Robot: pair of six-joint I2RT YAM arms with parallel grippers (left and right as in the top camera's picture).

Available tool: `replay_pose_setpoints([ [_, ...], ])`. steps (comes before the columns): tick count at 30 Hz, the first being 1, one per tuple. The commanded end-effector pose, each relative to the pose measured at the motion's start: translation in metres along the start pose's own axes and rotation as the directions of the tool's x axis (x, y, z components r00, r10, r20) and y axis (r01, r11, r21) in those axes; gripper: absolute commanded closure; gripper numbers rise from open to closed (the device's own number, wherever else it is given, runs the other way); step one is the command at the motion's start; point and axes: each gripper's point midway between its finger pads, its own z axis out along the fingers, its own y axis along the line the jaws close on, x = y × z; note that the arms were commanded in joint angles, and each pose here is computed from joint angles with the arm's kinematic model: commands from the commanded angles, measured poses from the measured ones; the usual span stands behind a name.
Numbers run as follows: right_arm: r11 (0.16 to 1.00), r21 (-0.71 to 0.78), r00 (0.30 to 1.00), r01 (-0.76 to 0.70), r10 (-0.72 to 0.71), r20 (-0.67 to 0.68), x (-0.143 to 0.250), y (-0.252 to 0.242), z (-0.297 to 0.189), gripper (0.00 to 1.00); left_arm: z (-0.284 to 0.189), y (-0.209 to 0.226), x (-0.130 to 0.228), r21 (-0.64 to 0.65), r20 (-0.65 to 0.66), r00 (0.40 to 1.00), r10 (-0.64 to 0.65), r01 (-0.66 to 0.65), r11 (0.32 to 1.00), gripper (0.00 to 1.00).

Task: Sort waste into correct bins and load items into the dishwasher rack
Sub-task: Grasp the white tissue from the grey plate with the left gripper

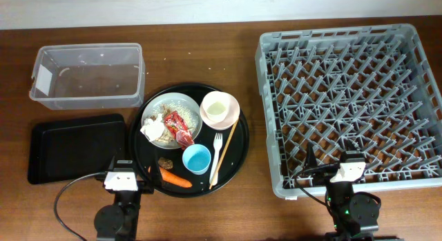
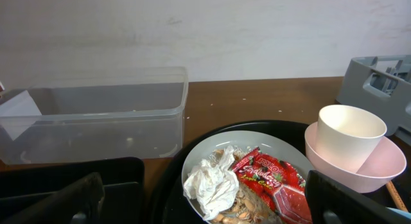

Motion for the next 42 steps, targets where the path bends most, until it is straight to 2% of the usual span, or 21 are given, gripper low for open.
replay_pose_setpoints([
  [1, 1.000, -0.007, 1.000, 0.007, -0.007, -0.005, 0.003, 0.002, 0.000, 0.01, 0.000, -0.002, 0.001, 0.011, 0.002, 1.000, 0.015, -0.015, 1.000, 0.01],
  [17, 1.000, -0.023, 1.000, 0.007, -0.007, -0.006, 0.003, 0.004, 0.000, 0.01, 0.000, 0.001, 0.001, -0.002, 0.001, 1.000, 0.015, -0.015, 1.000, 0.01],
  [19, 0.997, -0.055, 0.998, -0.059, 0.059, -0.002, 0.001, 0.010, 0.000, 0.01, 0.000, -0.005, 0.003, 0.030, -0.004, 1.000, 0.015, -0.015, 0.999, 0.01],
  [22, 0.990, -0.063, 0.991, -0.124, 0.120, -0.062, 0.001, 0.012, -0.006, 0.01, -0.002, -0.019, 0.009, 0.112, -0.080, 0.996, -0.044, 0.053, 0.992, 0.01],
  [23, 0.990, -0.057, 0.987, -0.125, 0.119, -0.106, -0.005, 0.012, -0.012, 0.01, -0.007, -0.027, 0.002, 0.149, -0.121, 0.989, -0.082, 0.100, 0.984, 0.01],
  [27, 0.991, -0.041, 0.962, -0.129, 0.115, -0.247, -0.036, 0.013, -0.021, 0.01, -0.020, -0.026, -0.042, 0.135, -0.253, 0.964, -0.075, 0.112, 0.984, 0.01],
  [29, 0.991, -0.026, 0.913, -0.131, 0.110, -0.393, -0.052, 0.015, -0.021, 0.02, -0.011, -0.026, -0.047, 0.118, -0.395, 0.916, -0.068, 0.124, 0.985, 0.01],
  [30, 0.991, -0.011, 0.871, -0.130, 0.109, -0.479, -0.053, 0.015, -0.023, 0.01, -0.002, -0.026, -0.043, 0.106, -0.489, 0.870, -0.064, 0.132, 0.986, 0.01],
  [32, 0.991, 0.008, 0.763, -0.131, 0.105, -0.637, -0.055, 0.016, -0.028, 0.01, 0.016, -0.027, -0.039, 0.087, -0.638, 0.769, -0.051, 0.137, 0.987, 0.01],
  [34, 0.991, 0.014, 0.687, -0.135, 0.103, -0.719, -0.051, 0.019, -0.028, 0.01, 0.035, -0.028, -0.043, 0.114, -0.779, 0.627, 0.027, 0.099, 0.989, 0.01],
  [36, 0.994, 0.094, 0.632, -0.050, 0.105, -0.768, -0.035, 0.000, -0.029, 0.01, 0.059, -0.029, -0.037, 0.103, -0.834, 0.550, 0.029, 0.105, 0.989, 0.01],
  [38, 0.987, 0.159, 0.589, -0.008, 0.133, -0.797, -0.025, -0.011, -0.031, 0.01, 0.087, -0.028, -0.015, 0.088, -0.850, 0.527, 0.020, 0.103, 0.991, 0.01],
  [39, 0.987, 0.163, 0.576, 0.000, 0.133, -0.807, -0.022, -0.012, -0.030, 0.01, 0.093, -0.027, -0.002, 0.080, -0.868, 0.496, 0.018, 0.105, 0.991, 0.01],
  [40, 0.987, 0.163, 0.563, 0.004, 0.133, -0.816, -0.019, -0.012, -0.029, 0.01, 0.097, -0.019, 0.016, 0.023, -0.896, 0.444, -0.032, 0.118, 0.993, 0.01],
  [42, 0.987, 0.164, 0.548, 0.007, 0.133, -0.826, -0.015, -0.012, -0.027, 0.01, 0.109, 0.003, 0.046, -0.062, -0.919, 0.382, -0.100, 0.110, 0.992, 0.01],
])
